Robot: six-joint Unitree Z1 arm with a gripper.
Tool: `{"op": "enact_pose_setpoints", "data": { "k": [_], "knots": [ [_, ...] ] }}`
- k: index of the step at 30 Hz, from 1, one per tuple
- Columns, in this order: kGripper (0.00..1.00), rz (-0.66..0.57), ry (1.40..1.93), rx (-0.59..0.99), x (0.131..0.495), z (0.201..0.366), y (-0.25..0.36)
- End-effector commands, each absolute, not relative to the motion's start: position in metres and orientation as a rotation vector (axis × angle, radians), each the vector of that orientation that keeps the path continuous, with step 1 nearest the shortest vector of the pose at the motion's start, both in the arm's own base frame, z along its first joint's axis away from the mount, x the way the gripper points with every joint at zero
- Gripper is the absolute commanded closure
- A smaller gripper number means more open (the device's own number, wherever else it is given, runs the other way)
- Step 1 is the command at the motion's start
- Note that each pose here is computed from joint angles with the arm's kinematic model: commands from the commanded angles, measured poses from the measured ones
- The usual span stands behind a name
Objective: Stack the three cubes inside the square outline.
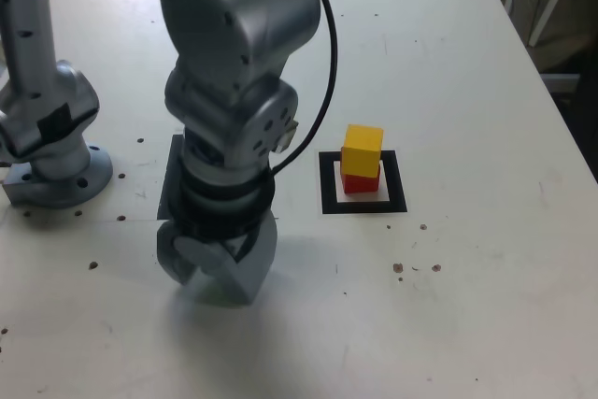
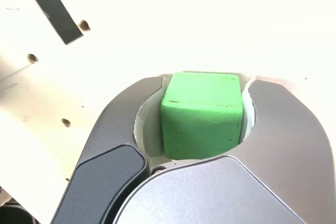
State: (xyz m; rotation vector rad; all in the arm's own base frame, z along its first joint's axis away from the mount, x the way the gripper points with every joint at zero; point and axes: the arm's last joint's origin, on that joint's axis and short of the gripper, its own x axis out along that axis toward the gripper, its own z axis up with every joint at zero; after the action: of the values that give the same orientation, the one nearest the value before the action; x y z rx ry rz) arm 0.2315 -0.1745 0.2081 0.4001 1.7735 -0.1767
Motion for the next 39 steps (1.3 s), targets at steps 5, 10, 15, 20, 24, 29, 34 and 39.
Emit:
{"op": "enact_pose_setpoints", "data": {
  "k": [5,10,15,20,24,29,34,39],
  "knots": [
    [0.78,-0.133,1.759,0.403,0.24,0.243,-0.155],
    [0.78,-0.13,1.735,0.412,0.259,0.276,-0.138],
    [0.78,-0.132,1.704,0.406,0.282,0.303,-0.121],
    [0.78,-0.123,1.707,0.382,0.3,0.312,-0.1],
    [0.78,-0.124,1.71,0.371,0.317,0.314,-0.084],
    [0.78,-0.121,1.704,0.37,0.335,0.313,-0.072],
    [0.78,-0.117,1.713,0.372,0.349,0.308,-0.061],
    [0.78,-0.113,1.726,0.373,0.359,0.302,-0.053]
  ]
}}
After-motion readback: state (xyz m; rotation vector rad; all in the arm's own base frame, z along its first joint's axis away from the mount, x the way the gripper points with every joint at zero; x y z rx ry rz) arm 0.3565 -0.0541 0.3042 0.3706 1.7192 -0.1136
